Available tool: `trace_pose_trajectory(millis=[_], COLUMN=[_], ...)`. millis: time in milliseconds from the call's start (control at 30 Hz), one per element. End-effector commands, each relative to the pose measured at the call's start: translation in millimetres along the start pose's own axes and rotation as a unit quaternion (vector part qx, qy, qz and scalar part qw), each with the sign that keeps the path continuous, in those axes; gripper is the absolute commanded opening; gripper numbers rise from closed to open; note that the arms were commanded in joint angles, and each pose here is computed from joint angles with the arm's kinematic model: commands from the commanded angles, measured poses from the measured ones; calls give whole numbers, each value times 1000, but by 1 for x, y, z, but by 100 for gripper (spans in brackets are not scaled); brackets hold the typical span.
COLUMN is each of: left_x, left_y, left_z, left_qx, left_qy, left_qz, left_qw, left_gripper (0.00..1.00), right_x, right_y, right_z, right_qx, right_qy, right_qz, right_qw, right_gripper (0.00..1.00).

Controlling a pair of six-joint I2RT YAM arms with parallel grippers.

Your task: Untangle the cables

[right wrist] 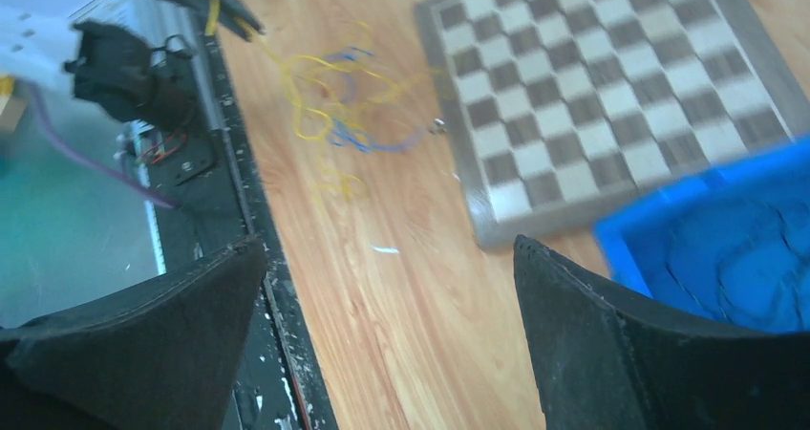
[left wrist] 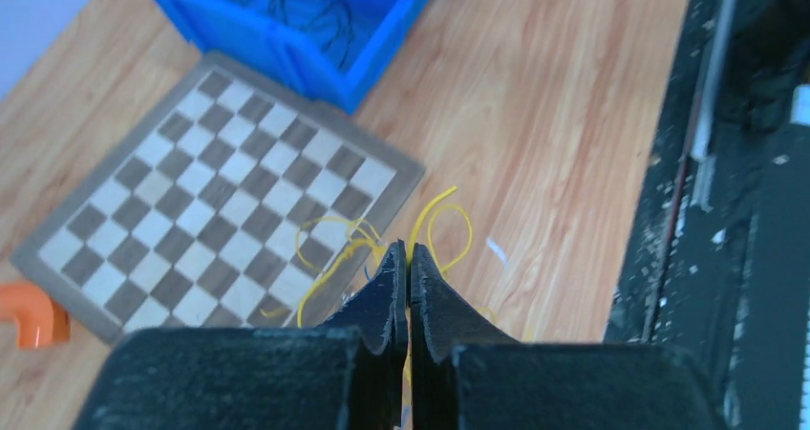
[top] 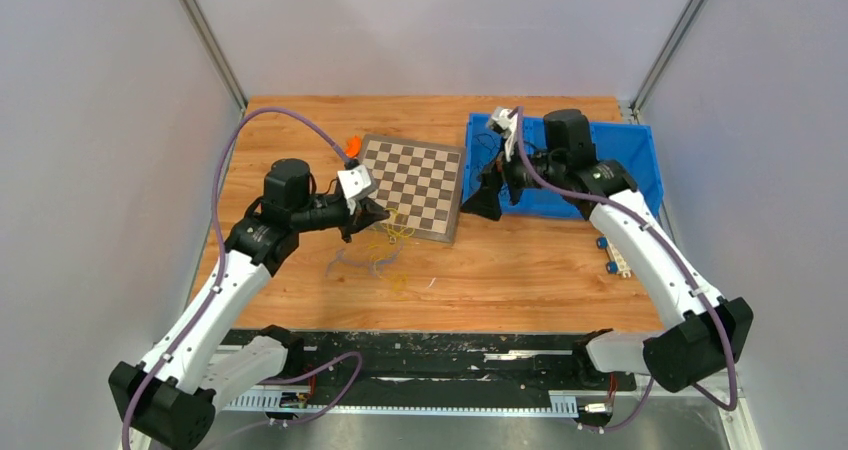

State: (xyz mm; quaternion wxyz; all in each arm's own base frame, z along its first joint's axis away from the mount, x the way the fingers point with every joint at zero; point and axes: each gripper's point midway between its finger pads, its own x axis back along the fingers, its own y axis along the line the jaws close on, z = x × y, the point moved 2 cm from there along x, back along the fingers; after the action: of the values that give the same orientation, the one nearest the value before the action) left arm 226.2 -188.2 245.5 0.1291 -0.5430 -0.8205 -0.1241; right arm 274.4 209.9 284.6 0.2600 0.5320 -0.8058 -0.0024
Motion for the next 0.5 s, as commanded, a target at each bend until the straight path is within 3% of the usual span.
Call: trace_pose_trajectory(millis=[0, 167, 367, 467], left_x=[8, 15, 23, 24], left_y=[-24, -34, -48, -48], left_z=[-53, -94, -126, -135], left_qx=[55, 78, 96, 101], left_qy=[-64, -110, -136, -146], left_qz=[53, 91, 142, 143], left_qw=[995, 987, 976, 974], left_gripper=[0, 0, 0, 0], right_x=[-11, -40, -80, -93], right_y=[62, 105, 101, 108], right_z=[-35, -36, -34, -33], right_qx=[113, 180, 191, 194], right_qy=[-72, -83, -90, -92], right_qz=[-85, -122, -113, -129], right_qw=[987, 973, 971, 968], right_gripper=[100, 100, 99, 88])
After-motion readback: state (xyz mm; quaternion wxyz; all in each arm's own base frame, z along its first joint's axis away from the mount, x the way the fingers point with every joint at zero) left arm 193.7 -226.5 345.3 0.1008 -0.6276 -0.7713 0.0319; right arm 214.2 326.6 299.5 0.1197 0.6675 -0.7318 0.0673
